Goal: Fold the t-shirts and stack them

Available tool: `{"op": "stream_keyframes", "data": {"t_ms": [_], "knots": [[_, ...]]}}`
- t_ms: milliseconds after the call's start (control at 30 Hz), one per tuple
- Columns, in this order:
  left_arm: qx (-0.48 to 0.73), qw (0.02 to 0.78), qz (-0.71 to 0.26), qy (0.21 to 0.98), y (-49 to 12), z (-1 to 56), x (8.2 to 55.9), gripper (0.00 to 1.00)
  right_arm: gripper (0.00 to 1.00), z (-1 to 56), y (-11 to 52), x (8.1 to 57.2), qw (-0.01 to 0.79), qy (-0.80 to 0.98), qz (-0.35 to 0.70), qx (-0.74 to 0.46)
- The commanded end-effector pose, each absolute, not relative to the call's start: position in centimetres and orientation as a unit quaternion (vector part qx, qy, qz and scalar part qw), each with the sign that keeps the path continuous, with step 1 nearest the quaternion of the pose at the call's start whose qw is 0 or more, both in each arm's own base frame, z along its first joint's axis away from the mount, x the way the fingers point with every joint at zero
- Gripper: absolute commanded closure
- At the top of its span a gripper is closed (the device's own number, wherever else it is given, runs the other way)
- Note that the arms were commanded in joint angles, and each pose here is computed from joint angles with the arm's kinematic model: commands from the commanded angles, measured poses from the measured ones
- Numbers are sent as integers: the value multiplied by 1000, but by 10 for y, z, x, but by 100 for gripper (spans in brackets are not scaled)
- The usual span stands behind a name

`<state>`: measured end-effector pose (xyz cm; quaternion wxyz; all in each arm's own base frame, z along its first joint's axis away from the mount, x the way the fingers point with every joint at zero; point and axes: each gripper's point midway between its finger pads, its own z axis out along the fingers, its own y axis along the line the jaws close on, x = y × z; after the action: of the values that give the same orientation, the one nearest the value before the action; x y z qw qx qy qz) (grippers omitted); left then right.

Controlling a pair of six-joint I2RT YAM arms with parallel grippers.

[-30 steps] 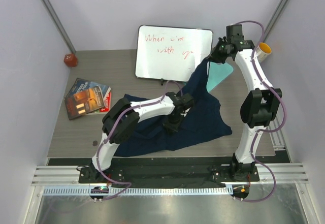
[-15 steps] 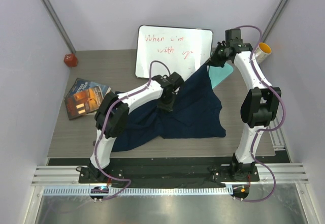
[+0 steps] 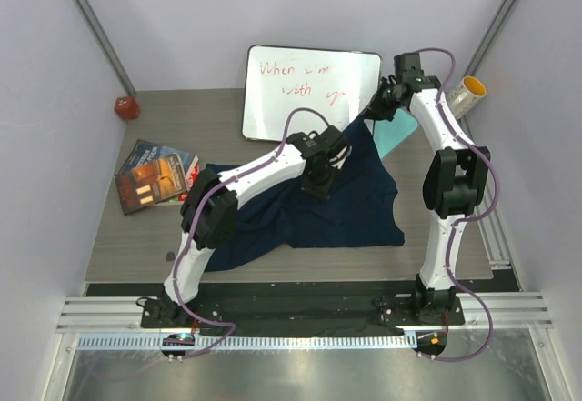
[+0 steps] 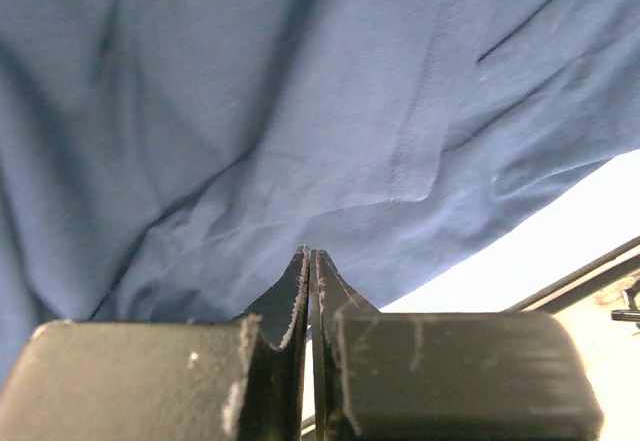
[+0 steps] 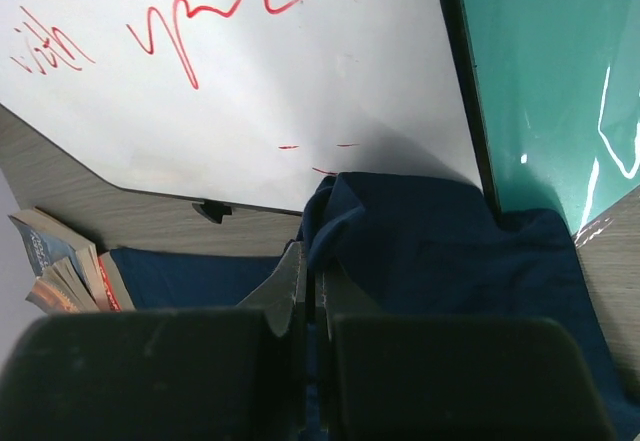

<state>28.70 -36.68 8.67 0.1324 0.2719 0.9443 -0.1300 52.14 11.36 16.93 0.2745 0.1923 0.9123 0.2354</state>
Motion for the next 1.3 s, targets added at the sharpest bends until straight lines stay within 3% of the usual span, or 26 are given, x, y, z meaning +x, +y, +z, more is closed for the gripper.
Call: {"op": "stream_keyframes", "data": {"t_ms": [0,767,1267], "knots": [[300,111,-153,935,-388,83,275,100,99,182,120,527,286,909,248,176],[350,70,-160,921,-453,6,224,100,99,187,121,530,292,909,253,157],[385,62,-185,902,-487,-1,197,100,99,187,114,514,289,917,234,146]]}}
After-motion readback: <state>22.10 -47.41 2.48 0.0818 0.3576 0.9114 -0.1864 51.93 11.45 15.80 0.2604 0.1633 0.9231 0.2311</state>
